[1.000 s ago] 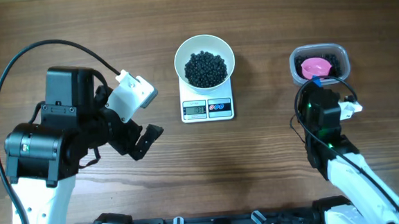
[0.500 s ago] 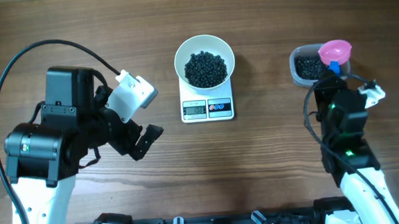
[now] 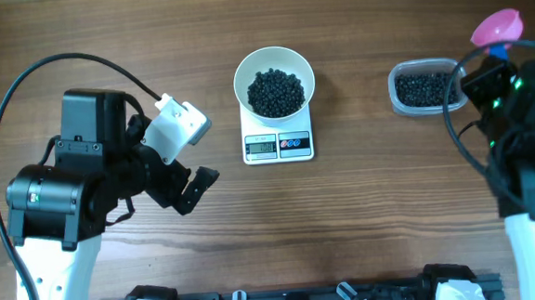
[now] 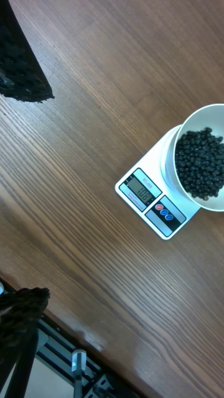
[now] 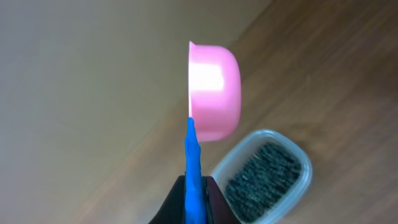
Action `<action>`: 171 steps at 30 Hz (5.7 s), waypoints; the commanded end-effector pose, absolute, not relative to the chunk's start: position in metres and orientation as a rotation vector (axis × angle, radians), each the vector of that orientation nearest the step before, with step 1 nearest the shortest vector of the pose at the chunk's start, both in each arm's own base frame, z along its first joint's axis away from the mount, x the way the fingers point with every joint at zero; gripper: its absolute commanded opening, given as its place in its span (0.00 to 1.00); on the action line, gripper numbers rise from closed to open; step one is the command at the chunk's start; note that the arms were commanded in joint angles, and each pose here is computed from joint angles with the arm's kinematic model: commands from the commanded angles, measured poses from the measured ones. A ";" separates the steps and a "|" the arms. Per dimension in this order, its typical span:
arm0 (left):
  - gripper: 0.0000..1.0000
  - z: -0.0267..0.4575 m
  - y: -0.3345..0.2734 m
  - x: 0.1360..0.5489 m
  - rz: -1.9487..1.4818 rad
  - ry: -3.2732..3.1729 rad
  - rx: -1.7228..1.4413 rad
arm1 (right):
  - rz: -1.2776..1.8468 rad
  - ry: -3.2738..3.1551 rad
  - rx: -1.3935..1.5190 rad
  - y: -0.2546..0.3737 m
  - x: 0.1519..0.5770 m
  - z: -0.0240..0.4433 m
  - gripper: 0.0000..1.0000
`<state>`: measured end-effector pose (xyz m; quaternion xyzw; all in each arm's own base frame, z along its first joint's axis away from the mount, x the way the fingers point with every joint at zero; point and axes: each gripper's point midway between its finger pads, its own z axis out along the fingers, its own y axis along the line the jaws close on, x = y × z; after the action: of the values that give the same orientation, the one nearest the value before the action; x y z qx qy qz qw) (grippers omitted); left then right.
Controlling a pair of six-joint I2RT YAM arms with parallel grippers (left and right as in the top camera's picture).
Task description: Scoop item into bowl and weigh 150g on scale
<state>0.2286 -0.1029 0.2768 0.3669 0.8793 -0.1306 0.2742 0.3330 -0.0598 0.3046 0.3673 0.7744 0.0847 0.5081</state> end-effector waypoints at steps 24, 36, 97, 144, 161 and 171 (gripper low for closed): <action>1.00 0.283 -0.103 0.229 -0.352 2.338 0.991 | -0.313 2.755 0.136 -0.056 0.360 0.201 0.05; 1.00 0.283 -0.103 0.229 -0.352 2.338 0.991 | -0.540 2.910 -0.058 -0.062 0.381 0.136 0.05; 1.00 0.283 -0.103 0.229 -0.352 2.338 0.991 | 0.610 2.892 0.255 -0.044 0.371 0.107 0.04; 1.00 0.283 -0.103 0.229 -0.352 2.338 0.991 | 1.272 2.417 0.374 -0.050 0.364 0.191 0.04; 1.00 0.283 -0.103 0.229 -0.352 2.338 0.991 | 1.286 2.420 -0.038 0.064 0.374 0.231 0.05; 1.00 0.283 -0.103 0.229 -0.352 2.338 0.991 | 1.245 2.385 -0.358 0.131 0.378 0.233 0.05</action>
<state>0.2286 -0.1029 0.2768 0.3669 0.8793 -0.1306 0.2742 0.3811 0.1086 0.2215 -0.0858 0.8679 0.4489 0.1948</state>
